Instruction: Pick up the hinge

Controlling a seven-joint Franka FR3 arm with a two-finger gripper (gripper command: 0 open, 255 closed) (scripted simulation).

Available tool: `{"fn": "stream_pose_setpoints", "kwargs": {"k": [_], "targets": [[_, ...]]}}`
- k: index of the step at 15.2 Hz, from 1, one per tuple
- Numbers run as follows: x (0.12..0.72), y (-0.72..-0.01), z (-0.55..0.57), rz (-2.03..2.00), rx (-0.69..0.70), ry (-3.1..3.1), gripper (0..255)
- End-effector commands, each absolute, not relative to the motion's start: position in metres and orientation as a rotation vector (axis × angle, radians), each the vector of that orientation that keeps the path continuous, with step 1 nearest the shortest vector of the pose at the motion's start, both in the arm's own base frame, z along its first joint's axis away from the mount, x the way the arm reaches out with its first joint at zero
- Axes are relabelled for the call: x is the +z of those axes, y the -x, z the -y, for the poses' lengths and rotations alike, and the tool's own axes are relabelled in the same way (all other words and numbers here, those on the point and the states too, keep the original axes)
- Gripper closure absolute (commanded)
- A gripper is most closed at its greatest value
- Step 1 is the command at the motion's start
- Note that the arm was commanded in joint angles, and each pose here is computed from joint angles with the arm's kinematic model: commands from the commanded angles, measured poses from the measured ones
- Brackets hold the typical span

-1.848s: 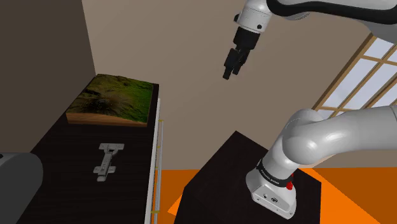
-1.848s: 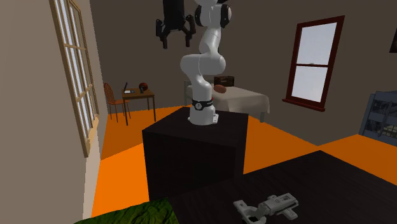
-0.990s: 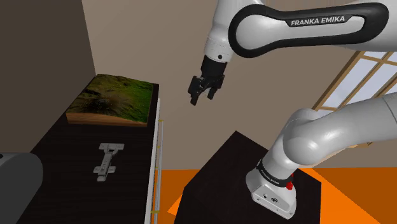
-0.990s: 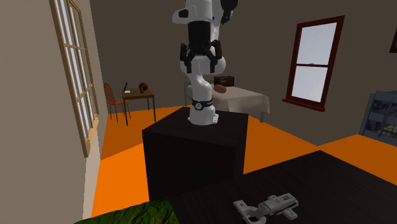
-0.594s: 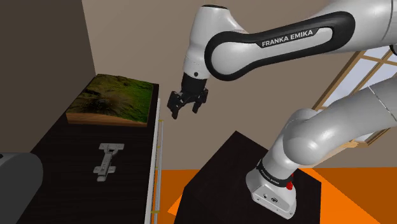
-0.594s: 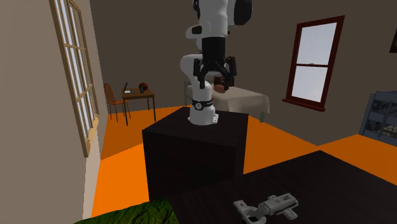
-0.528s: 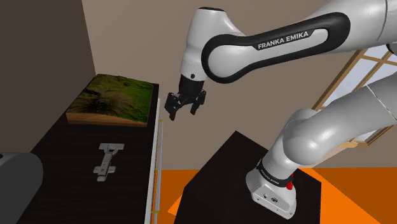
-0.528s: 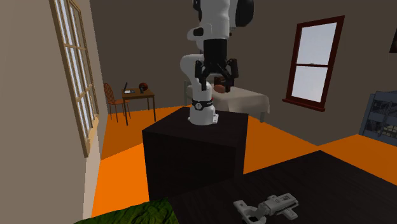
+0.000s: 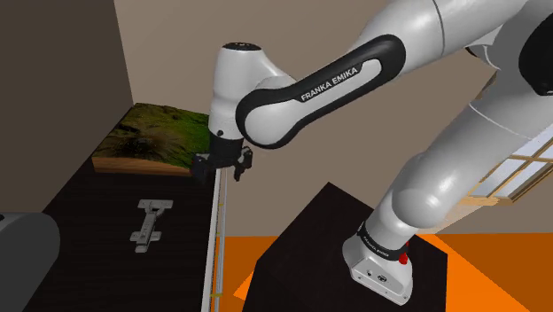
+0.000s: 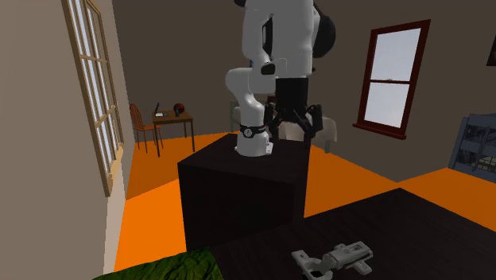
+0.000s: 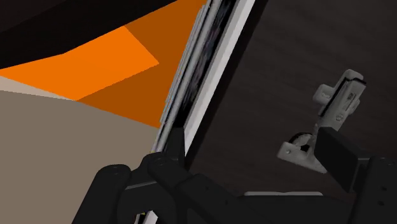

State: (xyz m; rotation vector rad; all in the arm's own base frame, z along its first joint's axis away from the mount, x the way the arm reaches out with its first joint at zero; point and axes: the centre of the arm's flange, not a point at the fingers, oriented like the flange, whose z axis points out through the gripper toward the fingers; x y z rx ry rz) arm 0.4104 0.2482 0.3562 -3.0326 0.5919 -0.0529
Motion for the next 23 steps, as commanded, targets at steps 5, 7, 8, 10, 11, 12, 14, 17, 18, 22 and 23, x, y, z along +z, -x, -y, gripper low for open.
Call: {"fn": "stream_pose_setpoints", "kwargs": {"k": [5,7,8,10,11,12,14,17,18,22,23], "targets": [[0.307,-0.447,-0.298,-0.751,-0.049,2.996,0],[0.291,-0.461,-0.314,-0.802,-0.047,2.984,0],[0.283,-0.468,-0.321,-0.827,-0.046,2.977,0],[0.267,-0.483,-0.336,-0.878,-0.044,2.963,0],[0.258,-0.49,-0.343,-0.903,-0.044,2.956,0],[0.25,-0.498,-0.351,-0.929,-0.043,2.948,0],[0.234,-0.514,-0.364,-0.979,-0.041,2.932,0],[0.209,-0.538,-0.384,-1.054,-0.039,2.907,0],[0.203,-0.544,-0.389,-1.073,-0.038,2.9,0],[0.182,-0.544,-0.389,-1.073,-0.038,2.9,0],[0.177,-0.544,-0.389,-1.073,-0.038,2.9,0]]}}
